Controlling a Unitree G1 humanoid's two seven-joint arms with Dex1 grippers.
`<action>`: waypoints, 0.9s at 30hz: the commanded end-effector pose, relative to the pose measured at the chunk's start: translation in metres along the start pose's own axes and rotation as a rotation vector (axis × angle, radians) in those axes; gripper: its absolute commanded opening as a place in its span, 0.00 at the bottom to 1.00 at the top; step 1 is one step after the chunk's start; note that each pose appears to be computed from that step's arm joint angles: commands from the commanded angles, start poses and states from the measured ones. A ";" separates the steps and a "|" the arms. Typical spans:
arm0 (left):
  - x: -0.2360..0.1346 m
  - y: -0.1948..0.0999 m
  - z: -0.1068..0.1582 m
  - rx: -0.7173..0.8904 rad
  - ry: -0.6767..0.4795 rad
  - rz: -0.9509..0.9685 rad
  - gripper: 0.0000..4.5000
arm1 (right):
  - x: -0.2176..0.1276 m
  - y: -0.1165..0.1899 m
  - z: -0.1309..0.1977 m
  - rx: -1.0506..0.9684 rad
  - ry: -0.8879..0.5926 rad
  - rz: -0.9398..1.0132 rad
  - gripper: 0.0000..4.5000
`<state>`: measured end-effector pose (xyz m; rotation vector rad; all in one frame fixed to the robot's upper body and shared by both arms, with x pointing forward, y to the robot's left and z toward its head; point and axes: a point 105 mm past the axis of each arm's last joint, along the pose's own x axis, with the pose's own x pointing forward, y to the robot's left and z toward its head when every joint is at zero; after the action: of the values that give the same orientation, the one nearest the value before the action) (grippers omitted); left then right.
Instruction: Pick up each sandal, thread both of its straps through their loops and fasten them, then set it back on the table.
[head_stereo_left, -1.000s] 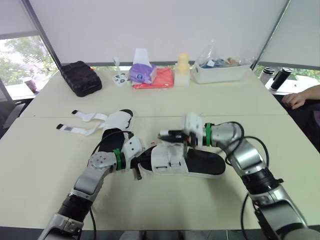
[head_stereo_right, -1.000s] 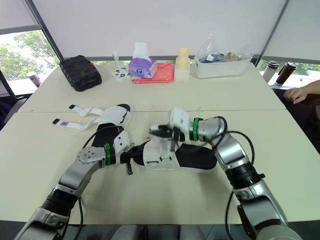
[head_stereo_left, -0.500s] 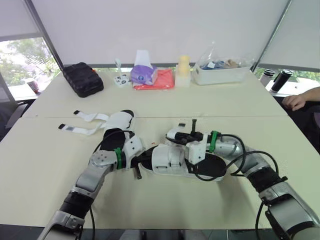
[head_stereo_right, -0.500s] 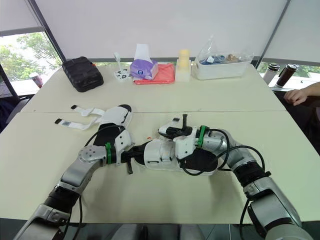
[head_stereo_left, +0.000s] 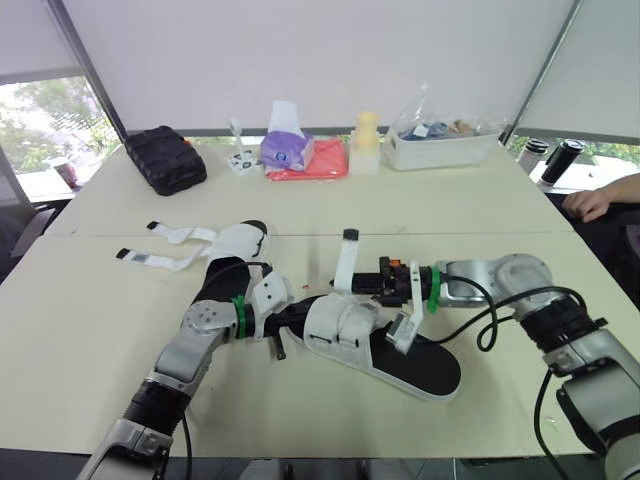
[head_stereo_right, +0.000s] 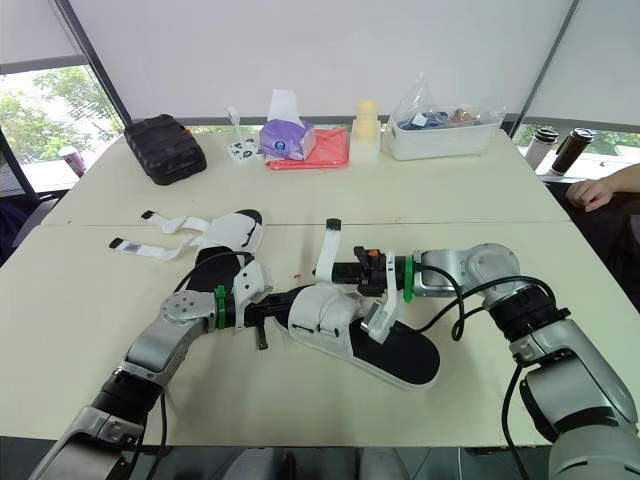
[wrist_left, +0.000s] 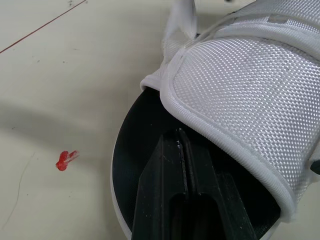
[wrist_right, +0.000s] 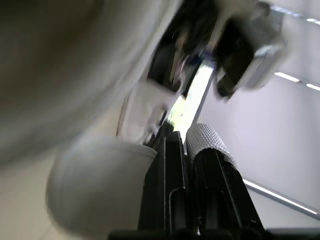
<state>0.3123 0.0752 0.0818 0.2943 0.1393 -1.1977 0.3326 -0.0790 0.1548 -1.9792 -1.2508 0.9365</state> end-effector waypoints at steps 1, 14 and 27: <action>0.003 -0.013 -0.024 -0.073 0.075 -0.039 0.00 | -0.005 -0.009 -0.017 -0.130 0.029 -0.040 0.01; 0.004 -0.013 -0.021 -0.105 0.059 -0.038 0.00 | -0.012 -0.046 -0.041 -0.370 -0.018 -0.221 0.01; 0.003 -0.013 -0.022 -0.132 0.054 -0.025 0.00 | -0.023 -0.036 -0.024 0.052 -0.011 -0.245 0.79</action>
<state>0.3116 0.0752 0.0811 0.2253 0.1695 -1.1823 0.3321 -0.0879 0.1872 -1.7909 -1.4054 0.8797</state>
